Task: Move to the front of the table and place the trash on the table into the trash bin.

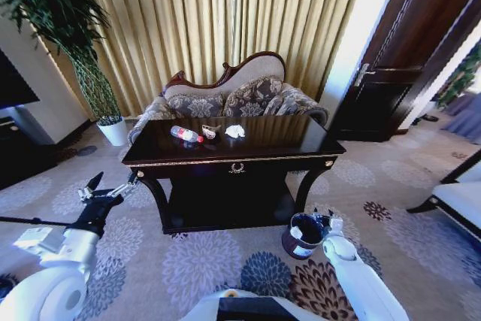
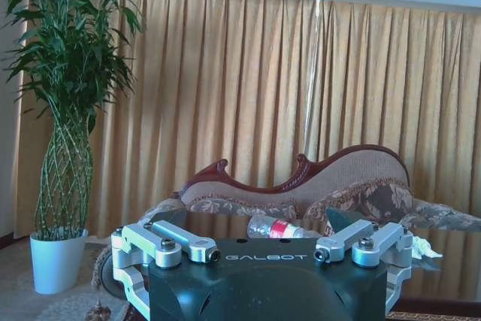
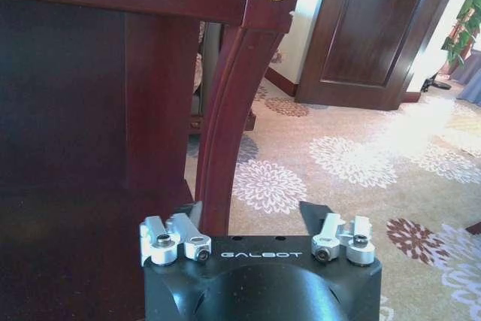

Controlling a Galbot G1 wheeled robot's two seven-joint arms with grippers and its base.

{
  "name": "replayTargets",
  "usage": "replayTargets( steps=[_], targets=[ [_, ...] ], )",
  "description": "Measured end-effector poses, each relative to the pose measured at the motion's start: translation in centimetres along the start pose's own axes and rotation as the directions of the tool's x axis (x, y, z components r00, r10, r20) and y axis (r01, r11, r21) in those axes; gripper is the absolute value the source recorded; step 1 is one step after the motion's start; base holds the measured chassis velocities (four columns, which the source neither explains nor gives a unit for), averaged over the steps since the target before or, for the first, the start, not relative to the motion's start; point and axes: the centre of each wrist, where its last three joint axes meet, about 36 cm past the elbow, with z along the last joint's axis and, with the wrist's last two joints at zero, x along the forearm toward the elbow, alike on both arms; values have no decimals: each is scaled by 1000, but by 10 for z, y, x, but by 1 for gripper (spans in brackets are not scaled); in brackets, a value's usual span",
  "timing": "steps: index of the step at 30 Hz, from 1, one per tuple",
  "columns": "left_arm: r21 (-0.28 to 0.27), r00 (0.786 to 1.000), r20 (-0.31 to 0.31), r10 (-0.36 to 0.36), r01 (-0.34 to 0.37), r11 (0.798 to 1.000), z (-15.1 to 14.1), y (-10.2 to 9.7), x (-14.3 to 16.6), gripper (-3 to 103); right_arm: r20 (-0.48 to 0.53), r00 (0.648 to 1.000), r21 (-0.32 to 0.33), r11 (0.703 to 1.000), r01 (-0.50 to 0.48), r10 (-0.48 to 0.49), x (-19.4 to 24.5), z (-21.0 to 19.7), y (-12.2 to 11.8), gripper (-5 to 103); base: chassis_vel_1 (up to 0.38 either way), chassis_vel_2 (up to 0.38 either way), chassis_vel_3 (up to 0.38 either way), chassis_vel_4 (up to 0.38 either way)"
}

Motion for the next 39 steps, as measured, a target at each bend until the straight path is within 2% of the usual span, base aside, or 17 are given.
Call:
replayTargets(
  steps=[1,2,4,6,25,28,29,31,32,33,34,36,37,39],
  targets=[
    [0,1000,1,2,-2,1000,0,0,1,100,1,1000,-1,1000,-1,1,1,0,-1,78,0,0,0,0],
    [0,1000,1,3,-3,1000,1,0,1,100,3,1000,-2,1000,-1,1,2,0,-2,84,0,0,0,0],
    [0,1000,1,4,-4,1000,1,0,1,100,3,1000,-2,1000,-2,2,3,0,-2,84,0,0,0,0],
    [0,1000,1,5,-5,1000,1,0,2,100,3,1000,-3,1000,-6,6,6,1,-5,98,0,0,0,0],
    [2,1000,-1,14,-14,1000,2,0,2,100,25,999,-15,1000,-24,24,23,-4,-23,100,0,0,0,0],
    [1,1000,6,19,-19,1000,1,0,1,100,138,990,-4,999,35,-34,46,-38,-23,100,0,0,0,0],
    [1,1000,6,19,-19,1000,1,0,1,100,138,990,-4,999,35,-34,46,-38,-23,100,0,0,0,0],
    [1,1000,8,20,-20,1000,1,0,0,100,213,973,-26,995,94,-86,63,-64,-21,100,0,0,0,0],
    [2,1000,7,20,-20,1000,1,0,0,100,267,954,-40,988,152,-136,80,-84,-19,100,0,0,0,0],
    [3,1000,7,20,-20,1000,1,-1,0,100,299,939,-46,981,190,-168,91,-96,-18,100,0,0,0,0],
    [3,1000,7,20,-20,1000,1,-1,0,100,299,939,-46,981,190,-168,91,-96,-18,100,0,0,0,0],
    [9,1000,5,19,-19,1000,2,-1,1,100,388,886,-49,954,297,-256,132,-129,-10,100,0,0,0,0],
    [9,1000,5,20,-20,1000,2,-2,1,100,410,865,-46,941,337,-289,151,-140,-5,100,0,0,0,0],
    [10,1000,5,20,-20,1000,2,-2,0,100,416,856,-46,933,357,-307,161,-145,-3,100,0,0,0,0]
  ],
)
